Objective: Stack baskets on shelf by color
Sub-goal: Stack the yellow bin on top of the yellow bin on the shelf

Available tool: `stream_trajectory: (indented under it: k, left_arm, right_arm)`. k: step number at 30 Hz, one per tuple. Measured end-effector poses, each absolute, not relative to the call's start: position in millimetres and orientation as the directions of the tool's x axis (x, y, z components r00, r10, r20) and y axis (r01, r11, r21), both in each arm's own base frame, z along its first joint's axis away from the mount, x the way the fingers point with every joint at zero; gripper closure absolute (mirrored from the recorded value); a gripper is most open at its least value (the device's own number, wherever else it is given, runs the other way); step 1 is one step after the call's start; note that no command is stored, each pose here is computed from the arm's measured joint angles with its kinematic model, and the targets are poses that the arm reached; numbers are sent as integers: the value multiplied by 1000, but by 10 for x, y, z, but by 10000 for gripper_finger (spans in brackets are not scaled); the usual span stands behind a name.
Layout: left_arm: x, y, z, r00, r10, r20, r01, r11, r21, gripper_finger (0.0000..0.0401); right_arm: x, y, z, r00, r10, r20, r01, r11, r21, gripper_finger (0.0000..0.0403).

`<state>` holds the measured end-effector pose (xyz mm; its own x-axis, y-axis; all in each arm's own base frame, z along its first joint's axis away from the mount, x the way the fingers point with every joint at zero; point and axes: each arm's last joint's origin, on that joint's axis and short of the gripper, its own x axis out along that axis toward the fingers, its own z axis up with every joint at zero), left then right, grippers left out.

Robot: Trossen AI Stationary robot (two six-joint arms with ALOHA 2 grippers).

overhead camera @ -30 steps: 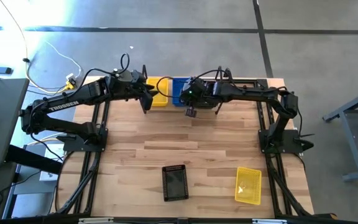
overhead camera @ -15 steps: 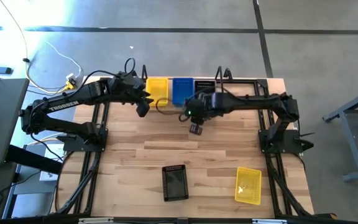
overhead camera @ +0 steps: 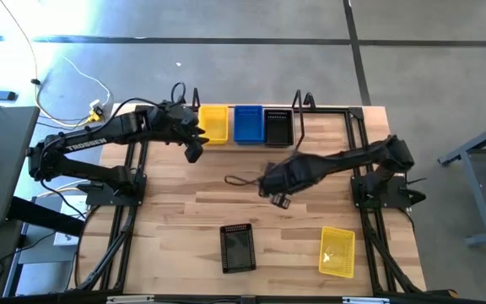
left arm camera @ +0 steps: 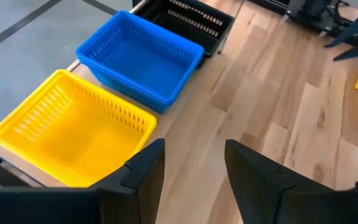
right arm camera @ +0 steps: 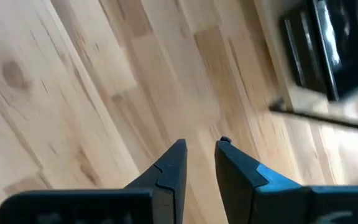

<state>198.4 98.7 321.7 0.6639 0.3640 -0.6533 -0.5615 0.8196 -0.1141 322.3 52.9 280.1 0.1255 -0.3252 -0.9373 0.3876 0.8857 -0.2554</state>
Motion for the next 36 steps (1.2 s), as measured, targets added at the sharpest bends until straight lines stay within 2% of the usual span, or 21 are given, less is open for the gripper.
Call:
stream_trajectory:
  k: [5,10,19,24,31,36]
  left_arm:
    - [2006,943,3217,672,349,-653,-543,832,-114,245]
    - [2032,884,3217,682,330,-653,-525,842,-123,245]
    - [2100,711,3217,707,271,-653,-461,877,-135,245]
    - [2130,612,3217,719,238,-653,-428,892,-147,245]
    - [2158,506,3218,731,202,-652,-390,907,-156,245]
    - [2169,458,3218,735,186,-652,-370,916,-156,245]
  right_arm:
    - [3018,783,2827,41,-363,-931,399,860,-318,332]
    - [2790,1022,2815,5,-391,-920,421,835,-353,332]
    - [2223,1291,2772,31,-317,-948,600,764,-236,332]
    - [1986,1388,2774,35,-278,-960,725,669,-167,332]
    - [1759,1568,2672,-41,-188,-981,859,495,-131,332]
    - [1657,1751,2575,-16,-120,-993,918,392,-62,332]
